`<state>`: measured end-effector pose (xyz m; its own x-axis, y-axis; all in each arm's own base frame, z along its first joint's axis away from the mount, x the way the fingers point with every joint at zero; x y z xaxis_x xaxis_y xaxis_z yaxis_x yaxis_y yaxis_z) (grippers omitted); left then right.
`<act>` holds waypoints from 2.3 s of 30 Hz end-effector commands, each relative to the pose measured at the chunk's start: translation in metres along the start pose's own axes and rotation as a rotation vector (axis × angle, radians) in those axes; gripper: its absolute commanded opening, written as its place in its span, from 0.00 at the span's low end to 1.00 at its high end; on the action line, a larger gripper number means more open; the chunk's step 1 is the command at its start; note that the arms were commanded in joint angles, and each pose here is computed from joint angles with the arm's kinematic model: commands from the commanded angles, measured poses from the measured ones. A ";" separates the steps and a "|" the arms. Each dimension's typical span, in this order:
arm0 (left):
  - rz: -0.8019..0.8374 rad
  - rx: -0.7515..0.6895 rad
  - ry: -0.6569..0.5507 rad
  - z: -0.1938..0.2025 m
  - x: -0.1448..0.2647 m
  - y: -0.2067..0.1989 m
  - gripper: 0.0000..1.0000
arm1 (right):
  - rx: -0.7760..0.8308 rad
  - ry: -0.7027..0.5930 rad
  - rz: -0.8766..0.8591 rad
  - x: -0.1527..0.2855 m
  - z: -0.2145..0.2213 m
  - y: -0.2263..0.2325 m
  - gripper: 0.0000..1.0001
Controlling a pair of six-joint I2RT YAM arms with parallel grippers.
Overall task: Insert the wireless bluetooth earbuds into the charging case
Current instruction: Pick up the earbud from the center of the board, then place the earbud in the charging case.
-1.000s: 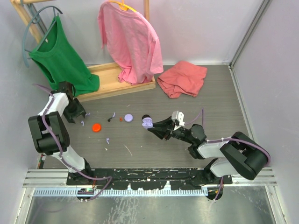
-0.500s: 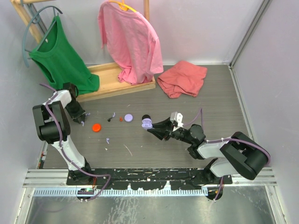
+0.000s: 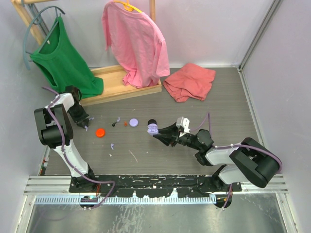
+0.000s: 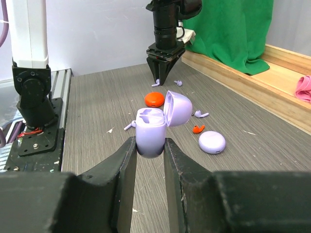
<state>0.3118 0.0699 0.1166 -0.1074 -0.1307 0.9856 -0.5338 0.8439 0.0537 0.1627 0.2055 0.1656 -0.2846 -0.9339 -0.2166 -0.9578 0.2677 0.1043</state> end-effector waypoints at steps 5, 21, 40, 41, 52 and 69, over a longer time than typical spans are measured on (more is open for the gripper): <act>0.061 0.035 0.009 0.006 0.008 -0.002 0.14 | 0.081 -0.067 -0.017 -0.005 -0.018 0.003 0.01; 0.355 0.131 -0.145 0.049 0.067 -0.005 0.09 | 0.110 -0.063 -0.033 -0.008 -0.022 0.009 0.01; 0.995 -0.052 -0.525 0.121 0.162 -0.048 0.08 | 0.170 -0.094 0.032 -0.017 -0.038 0.003 0.01; 1.026 -0.064 -0.537 0.124 0.166 -0.049 0.09 | 0.175 -0.095 0.040 -0.018 -0.039 0.002 0.01; 1.308 -0.157 -0.674 0.155 0.210 -0.061 0.09 | 0.232 -0.166 0.041 -0.026 -0.054 0.000 0.01; 1.612 -0.278 -0.738 0.204 0.243 -0.084 0.11 | 0.219 -0.278 -0.006 -0.038 -0.066 0.001 0.01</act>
<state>0.1623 -0.1308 0.2991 -0.7029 0.7108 -0.0279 0.4956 0.4612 -0.7360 0.1760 0.2217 0.2107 -0.3067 -0.8831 -0.3551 -0.9368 0.3461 -0.0515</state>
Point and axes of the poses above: each gripper's point midway between its finger pads, its own x axis back along the fingers, its own y axis along the line the jaws close on, z = x × y, the point moved 10 cm from there along x, back along the fingers, and after that the axes turned 4 degrees about -x, right-handed, at the moved point
